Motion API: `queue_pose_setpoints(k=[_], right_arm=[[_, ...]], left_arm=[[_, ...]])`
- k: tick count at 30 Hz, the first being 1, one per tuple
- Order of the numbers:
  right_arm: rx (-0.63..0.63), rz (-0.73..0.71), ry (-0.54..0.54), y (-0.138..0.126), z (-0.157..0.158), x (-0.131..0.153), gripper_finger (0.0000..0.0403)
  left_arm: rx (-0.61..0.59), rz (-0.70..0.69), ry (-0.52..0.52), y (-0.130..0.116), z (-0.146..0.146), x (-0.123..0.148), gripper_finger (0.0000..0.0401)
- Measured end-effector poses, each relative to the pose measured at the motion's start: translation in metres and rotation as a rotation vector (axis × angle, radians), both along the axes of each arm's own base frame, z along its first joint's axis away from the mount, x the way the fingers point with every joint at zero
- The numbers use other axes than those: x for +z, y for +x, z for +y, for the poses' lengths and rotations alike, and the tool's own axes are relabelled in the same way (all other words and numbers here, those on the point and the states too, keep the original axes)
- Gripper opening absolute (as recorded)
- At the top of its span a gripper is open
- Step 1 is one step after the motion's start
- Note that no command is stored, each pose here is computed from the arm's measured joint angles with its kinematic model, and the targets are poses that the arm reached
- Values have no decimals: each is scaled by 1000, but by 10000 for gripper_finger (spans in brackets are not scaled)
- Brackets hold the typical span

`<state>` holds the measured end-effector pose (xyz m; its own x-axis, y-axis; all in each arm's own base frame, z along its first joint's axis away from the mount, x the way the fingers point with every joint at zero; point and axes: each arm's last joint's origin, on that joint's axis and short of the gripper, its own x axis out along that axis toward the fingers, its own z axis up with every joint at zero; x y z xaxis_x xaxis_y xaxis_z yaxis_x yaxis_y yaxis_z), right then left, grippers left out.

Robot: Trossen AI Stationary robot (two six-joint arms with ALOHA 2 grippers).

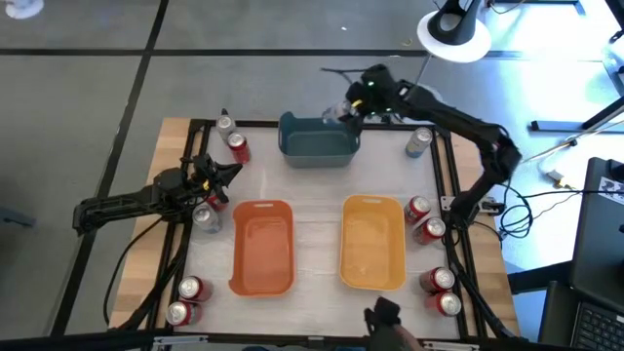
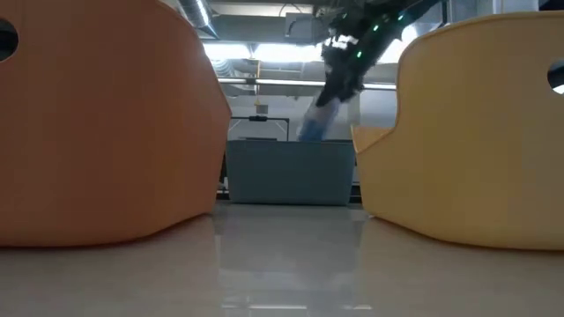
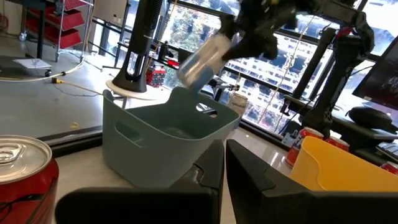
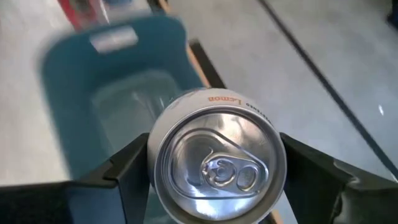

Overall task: Sort soda cans
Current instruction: Put the top right blue-white soda can into the green bin

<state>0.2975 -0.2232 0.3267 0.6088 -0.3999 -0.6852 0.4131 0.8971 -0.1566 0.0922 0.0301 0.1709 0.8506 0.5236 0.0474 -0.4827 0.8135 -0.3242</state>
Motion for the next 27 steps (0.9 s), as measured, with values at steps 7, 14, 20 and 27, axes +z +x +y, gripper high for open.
queue_pose_setpoints(k=[7, 14, 20, 27], right_arm=[[-75, 154, 92, 15, -14, -42, 276], [-99, 210, 157, 23, -20, -69, 276], [-100, 259, 189, 26, -22, -83, 285], [-100, 250, 184, 27, -23, -83, 296]], left_arm=[[0, -3, -4, 0, 0, 0, 11], [0, -4, -4, 0, 0, 0, 11], [0, -3, -4, 0, 0, 0, 11], [0, -4, -3, 0, 0, 0, 11]])
